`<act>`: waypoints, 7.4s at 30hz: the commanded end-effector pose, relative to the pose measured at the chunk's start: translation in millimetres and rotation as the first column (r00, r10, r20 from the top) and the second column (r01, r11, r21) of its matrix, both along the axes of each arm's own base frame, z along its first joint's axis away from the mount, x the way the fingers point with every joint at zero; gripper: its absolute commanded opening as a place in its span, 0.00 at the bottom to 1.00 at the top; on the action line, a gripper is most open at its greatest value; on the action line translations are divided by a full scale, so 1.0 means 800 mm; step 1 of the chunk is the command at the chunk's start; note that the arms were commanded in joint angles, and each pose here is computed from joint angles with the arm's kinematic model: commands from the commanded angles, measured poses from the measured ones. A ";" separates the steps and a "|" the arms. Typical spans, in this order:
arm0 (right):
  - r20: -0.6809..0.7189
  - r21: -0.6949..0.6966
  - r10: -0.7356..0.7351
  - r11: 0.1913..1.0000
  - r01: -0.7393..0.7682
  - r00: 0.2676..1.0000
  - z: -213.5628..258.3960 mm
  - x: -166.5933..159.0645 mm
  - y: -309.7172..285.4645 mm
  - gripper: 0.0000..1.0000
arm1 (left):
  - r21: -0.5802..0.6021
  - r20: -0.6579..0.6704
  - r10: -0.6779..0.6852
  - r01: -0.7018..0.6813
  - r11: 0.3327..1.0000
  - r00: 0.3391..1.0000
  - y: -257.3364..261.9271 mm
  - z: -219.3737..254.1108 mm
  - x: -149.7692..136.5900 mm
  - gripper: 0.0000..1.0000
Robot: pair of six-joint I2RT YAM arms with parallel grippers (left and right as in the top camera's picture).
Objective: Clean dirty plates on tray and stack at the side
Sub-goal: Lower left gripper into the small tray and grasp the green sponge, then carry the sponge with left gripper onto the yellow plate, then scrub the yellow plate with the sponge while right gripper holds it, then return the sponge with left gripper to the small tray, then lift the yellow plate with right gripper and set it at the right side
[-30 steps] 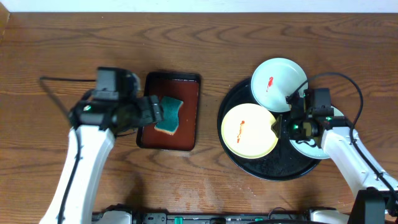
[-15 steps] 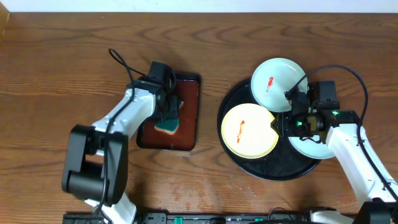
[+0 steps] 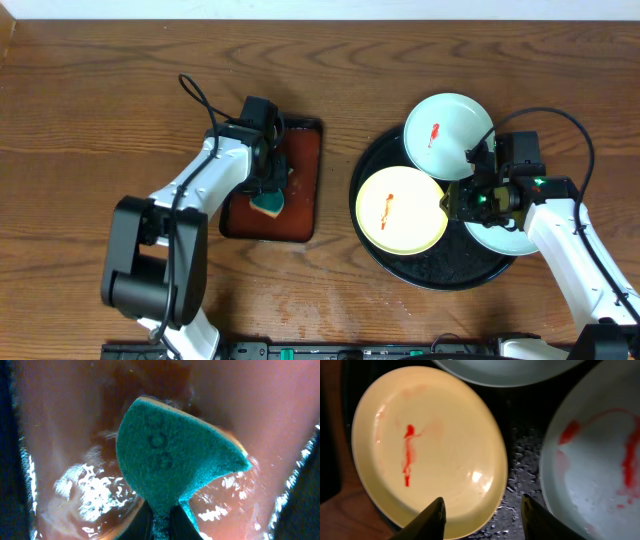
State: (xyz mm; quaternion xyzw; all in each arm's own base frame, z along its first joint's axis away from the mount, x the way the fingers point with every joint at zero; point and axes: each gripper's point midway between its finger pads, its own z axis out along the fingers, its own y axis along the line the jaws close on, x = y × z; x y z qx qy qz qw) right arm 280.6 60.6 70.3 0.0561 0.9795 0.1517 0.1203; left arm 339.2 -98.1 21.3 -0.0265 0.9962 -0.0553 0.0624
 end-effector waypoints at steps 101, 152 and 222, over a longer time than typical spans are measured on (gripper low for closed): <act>-0.176 -0.043 -0.014 0.999 0.007 0.984 -0.109 0.013 0.002 0.01 | 0.395 0.155 -0.173 0.099 0.913 0.973 -0.177 0.020 0.038 0.08; -0.146 -0.035 0.025 0.999 -0.030 0.989 -0.108 0.020 0.004 0.07 | 0.109 0.070 0.085 -0.092 0.990 0.994 -0.029 0.143 0.038 0.08; 0.453 -0.868 0.677 0.484 0.113 0.581 0.223 0.004 0.090 0.01 | -0.111 0.419 0.141 -0.104 0.988 0.897 0.005 0.310 -0.049 0.84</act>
